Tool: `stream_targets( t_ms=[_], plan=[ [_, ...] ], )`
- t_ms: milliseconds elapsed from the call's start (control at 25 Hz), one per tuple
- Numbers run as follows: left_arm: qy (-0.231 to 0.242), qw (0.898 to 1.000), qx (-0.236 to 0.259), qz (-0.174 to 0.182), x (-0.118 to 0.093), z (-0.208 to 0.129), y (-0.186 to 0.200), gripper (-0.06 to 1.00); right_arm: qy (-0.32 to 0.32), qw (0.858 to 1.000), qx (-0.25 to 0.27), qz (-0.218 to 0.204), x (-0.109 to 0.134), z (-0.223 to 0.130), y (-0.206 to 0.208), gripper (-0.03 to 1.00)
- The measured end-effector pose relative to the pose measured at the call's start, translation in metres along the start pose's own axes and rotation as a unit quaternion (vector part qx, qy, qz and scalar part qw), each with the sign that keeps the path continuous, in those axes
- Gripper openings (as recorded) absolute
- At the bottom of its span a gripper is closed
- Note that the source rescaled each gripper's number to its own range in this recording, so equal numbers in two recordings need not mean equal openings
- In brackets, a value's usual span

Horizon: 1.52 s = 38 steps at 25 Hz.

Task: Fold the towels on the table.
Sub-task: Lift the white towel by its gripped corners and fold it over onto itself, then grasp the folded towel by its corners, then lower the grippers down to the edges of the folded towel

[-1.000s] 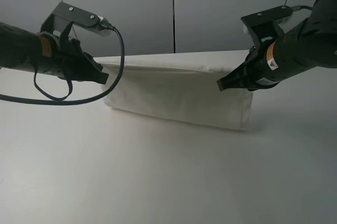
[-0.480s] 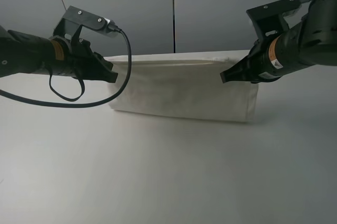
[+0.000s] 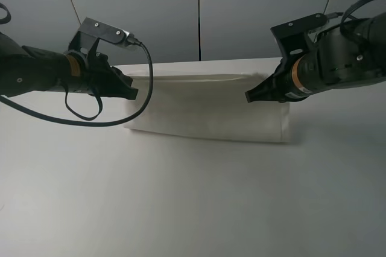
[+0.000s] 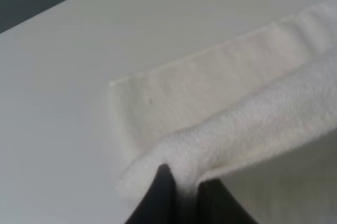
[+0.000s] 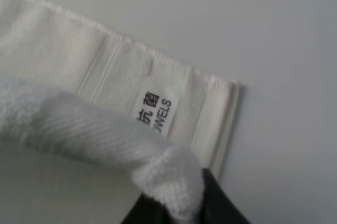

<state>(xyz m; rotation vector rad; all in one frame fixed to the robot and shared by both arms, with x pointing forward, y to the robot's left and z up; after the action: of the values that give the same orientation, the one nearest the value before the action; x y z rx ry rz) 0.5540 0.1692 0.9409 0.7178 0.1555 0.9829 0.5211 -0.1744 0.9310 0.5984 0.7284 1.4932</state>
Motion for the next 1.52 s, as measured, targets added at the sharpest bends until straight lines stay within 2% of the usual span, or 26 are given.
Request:
stream_targets(
  t_ms=[240, 560, 640, 720, 800, 840, 920, 960, 1000, 1040, 1160, 1320, 1520],
  plan=[
    [0.013, 1.0, -0.01, 0.014, 0.016, -0.007, -0.007, 0.05, -0.018, 1.0, -0.022, 0.008, 0.004, 0.0, -0.011, 0.0],
    [-0.007, 0.999, -0.031, 0.006, 0.015, -0.01, -0.018, 0.07, -0.032, 0.999, -0.029, -0.006, 0.004, -0.004, -0.024, 0.0],
    [-0.013, 0.999, -0.038, 0.006, 0.015, -0.012, -0.021, 0.15, -0.044, 0.998, -0.033, -0.008, 0.004, -0.004, -0.026, 0.0],
    [-0.02, 0.999, -0.045, 0.007, 0.016, -0.013, -0.024, 0.31, -0.049, 0.998, -0.037, -0.015, 0.003, -0.004, -0.027, 0.01],
    [-0.018, 0.999, -0.049, 0.01, 0.016, -0.014, -0.027, 0.52, -0.051, 0.998, -0.038, -0.02, 0.0, -0.004, -0.028, 0.13],
    [-0.008, 0.999, -0.051, 0.014, 0.017, -0.015, -0.029, 0.6, -0.05, 0.998, -0.038, -0.021, 0.0, -0.003, -0.028, 0.24],
    [0.013, 0.998, -0.05, 0.029, 0.02, -0.016, -0.03, 0.77, -0.051, 0.998, -0.04, -0.025, -0.001, -0.003, -0.028, 0.55],
    [0.019, 0.998, -0.05, 0.036, 0.022, -0.015, -0.031, 0.83, -0.055, 0.997, -0.042, -0.027, -0.002, -0.003, -0.028, 0.75],
    [0.024, 0.998, -0.05, 0.042, 0.024, -0.015, -0.031, 0.89, -0.063, 0.997, -0.044, -0.03, -0.002, -0.002, -0.028, 0.89],
    [0.027, 0.997, -0.048, 0.046, 0.025, -0.014, -0.031, 0.94, -0.068, 0.996, -0.046, -0.033, -0.003, -0.002, -0.028, 0.95],
    [0.029, 0.997, -0.041, 0.05, 0.027, -0.011, -0.032, 1.0, -0.075, 0.996, -0.047, -0.034, -0.003, -0.002, -0.028, 0.99],
    [0.032, 0.998, -0.025, 0.049, 0.028, -0.01, -0.033, 1.0, -0.076, 0.996, -0.042, -0.024, -0.001, -0.003, -0.028, 1.0],
    [0.066, 0.995, 0.06, 0.04, 0.033, -0.008, -0.035, 1.0, -0.093, 0.996, -0.015, 0.007, 0.004, -0.005, -0.029, 1.0]
  ],
)
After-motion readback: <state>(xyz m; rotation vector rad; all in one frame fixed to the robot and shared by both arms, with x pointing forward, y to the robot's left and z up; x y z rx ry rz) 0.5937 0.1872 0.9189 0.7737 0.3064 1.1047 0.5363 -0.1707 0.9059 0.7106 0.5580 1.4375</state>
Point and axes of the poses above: a point on each arm's last joint axis where the gripper is mounted, y pointing back along that axis away from the gripper, x along the wrist's bending axis when the last joint is at zero, z = x × y, the point moved 1 cm from there along -y, pointing out along that axis toward the gripper, and after that the axes turned 10 degrees about -y, right-handed, at the moved point
